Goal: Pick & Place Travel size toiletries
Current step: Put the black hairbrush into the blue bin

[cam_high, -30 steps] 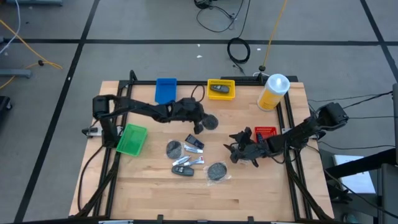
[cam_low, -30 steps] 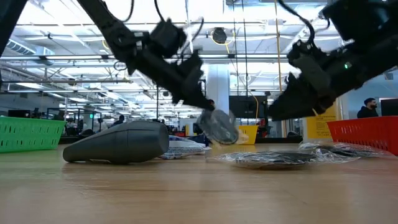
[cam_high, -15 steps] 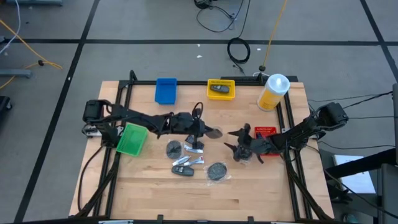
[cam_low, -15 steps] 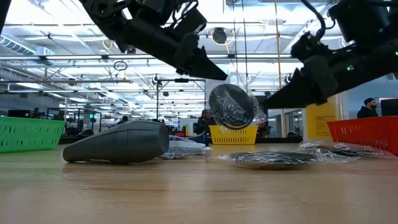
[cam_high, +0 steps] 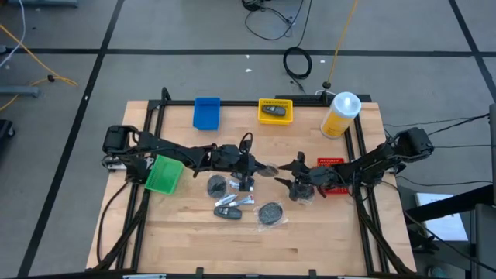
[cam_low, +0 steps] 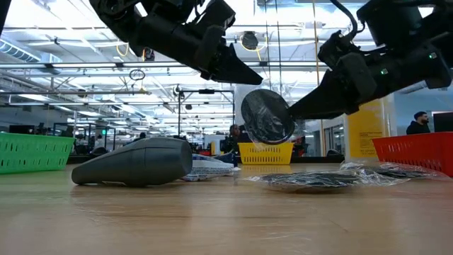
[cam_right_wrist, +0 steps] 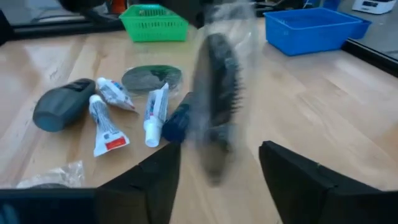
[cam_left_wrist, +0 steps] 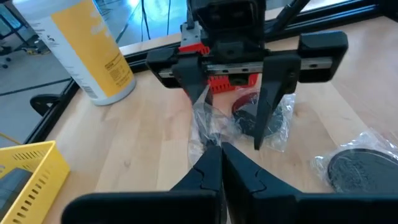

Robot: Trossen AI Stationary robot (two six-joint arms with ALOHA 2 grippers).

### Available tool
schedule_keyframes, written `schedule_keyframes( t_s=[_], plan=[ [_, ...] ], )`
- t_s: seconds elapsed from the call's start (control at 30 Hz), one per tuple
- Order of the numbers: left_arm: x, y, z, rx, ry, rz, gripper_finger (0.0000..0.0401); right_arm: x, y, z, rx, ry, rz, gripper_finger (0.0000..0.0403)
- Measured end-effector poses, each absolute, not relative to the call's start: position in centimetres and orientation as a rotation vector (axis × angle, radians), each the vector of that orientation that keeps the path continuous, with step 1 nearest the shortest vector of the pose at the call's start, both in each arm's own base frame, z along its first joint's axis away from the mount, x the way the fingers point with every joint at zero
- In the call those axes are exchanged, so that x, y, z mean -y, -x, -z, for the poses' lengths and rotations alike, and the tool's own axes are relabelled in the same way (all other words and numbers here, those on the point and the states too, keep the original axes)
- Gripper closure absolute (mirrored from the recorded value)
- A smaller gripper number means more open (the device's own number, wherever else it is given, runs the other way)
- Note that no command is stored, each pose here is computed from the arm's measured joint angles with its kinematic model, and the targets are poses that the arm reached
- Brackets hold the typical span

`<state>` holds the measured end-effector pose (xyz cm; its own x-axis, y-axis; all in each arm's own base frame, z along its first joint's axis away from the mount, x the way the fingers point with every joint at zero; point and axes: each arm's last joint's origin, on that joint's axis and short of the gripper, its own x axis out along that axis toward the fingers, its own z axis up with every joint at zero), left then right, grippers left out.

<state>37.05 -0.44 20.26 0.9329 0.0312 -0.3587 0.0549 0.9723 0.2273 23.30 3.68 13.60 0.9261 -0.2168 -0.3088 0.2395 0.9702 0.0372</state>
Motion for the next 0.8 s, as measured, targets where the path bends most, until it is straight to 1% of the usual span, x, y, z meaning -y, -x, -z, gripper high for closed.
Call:
schedule_keyframes(
  t_s=[0.1,0.27,0.47,0.57,0.63,0.7,0.8],
  plan=[
    [0.4,-37.0,-20.3,-0.369,-0.236,0.012,0.0392,-3.7,-23.5,-13.8,-0.311,-0.049,0.23,0.0242],
    [0.5,-37.1,-20.4,-0.352,-0.209,0.023,0.0399,-3.7,-23.4,-13.6,-0.328,-0.021,0.227,0.0308],
    [0.6,-37.1,-20.5,-0.34,-0.18,0.045,0.0387,-3.7,-23.3,-13.3,-0.369,0.017,0.226,0.039],
    [0.6,-37.1,-20.5,-0.34,-0.155,0.041,0.0391,-3.7,-23.3,-13.2,-0.375,0.038,0.225,0.0393],
    [0.5,-37.1,-20.5,-0.341,-0.136,0.035,0.0385,-3.6,-23.3,-13.2,-0.376,0.052,0.246,0.0394],
    [0.2,-36.8,-20.8,-0.358,-0.118,0.026,0.0367,-3.5,-23.2,-13.1,-0.386,0.078,0.27,0.0398],
    [-0.5,-36.1,-21.8,-0.378,-0.087,0.004,0.0317,-3.5,-23.1,-13.0,-0.404,0.095,0.274,0.0399]
  ],
)
